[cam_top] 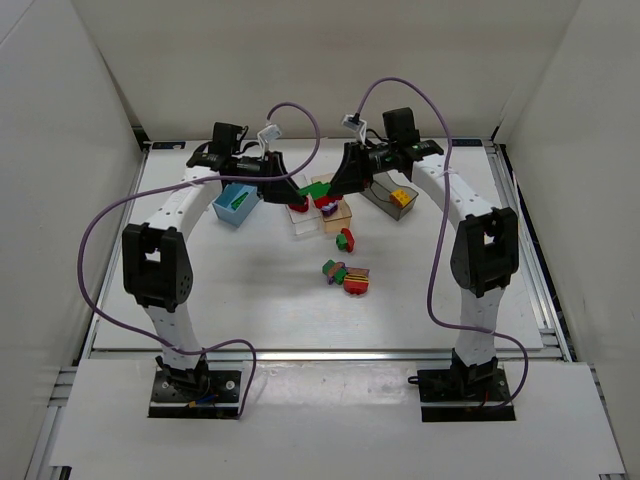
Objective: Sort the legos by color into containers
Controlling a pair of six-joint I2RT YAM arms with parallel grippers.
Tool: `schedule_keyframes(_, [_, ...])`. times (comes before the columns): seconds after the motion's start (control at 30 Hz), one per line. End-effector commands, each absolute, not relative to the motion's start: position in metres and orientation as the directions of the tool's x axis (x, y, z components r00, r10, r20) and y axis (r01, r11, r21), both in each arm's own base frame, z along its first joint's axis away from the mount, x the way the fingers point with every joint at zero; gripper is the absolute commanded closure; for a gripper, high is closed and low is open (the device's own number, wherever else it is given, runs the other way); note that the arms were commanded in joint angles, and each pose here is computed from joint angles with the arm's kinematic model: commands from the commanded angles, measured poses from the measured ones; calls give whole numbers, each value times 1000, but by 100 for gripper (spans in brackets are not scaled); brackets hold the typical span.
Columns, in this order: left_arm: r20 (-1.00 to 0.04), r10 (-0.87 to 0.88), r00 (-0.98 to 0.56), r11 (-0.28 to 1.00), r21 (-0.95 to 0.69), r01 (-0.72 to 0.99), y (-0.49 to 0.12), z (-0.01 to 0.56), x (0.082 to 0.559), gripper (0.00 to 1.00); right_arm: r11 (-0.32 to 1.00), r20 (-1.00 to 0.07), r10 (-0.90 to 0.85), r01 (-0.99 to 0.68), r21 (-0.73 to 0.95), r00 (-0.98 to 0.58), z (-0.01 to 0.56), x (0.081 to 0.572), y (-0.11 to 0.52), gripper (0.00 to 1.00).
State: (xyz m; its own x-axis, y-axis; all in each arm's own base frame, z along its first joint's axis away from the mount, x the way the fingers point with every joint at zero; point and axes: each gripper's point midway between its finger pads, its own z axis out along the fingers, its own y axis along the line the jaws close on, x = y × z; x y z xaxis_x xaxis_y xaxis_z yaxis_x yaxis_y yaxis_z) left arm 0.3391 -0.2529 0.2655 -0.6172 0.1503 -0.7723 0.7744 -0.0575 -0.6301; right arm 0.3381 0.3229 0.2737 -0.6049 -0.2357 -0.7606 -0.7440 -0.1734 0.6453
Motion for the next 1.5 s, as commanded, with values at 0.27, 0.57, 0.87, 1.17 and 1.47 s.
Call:
schedule_keyframes(0.27, [-835, 113, -538, -176, -550, 816, -250, 299, 334, 90, -158, -769, -258, -760, 631, -585, 274, 324, 323, 80])
schedule_keyframes(0.57, [-832, 114, -543, -180, -555, 812, -249, 298, 330, 90, -142, -757, -262, -752, 644, -599, 275, 328, 326, 40])
schedule_keyframes(0.87, [-837, 113, -536, -175, -548, 818, -250, 298, 332, 90, -200, -790, -247, -768, 609, -562, 279, 326, 327, 95])
schedule_keyframes(1.17, [-859, 88, -505, -116, -512, 851, -238, 306, 361, 90, -185, -803, -302, -794, 579, -515, 258, 298, 327, 100])
schedule_keyframes(1.47, [-876, 71, -477, -61, -481, 875, -229, 317, 387, 90, -160, -811, -300, -812, 562, -502, 259, 303, 321, 100])
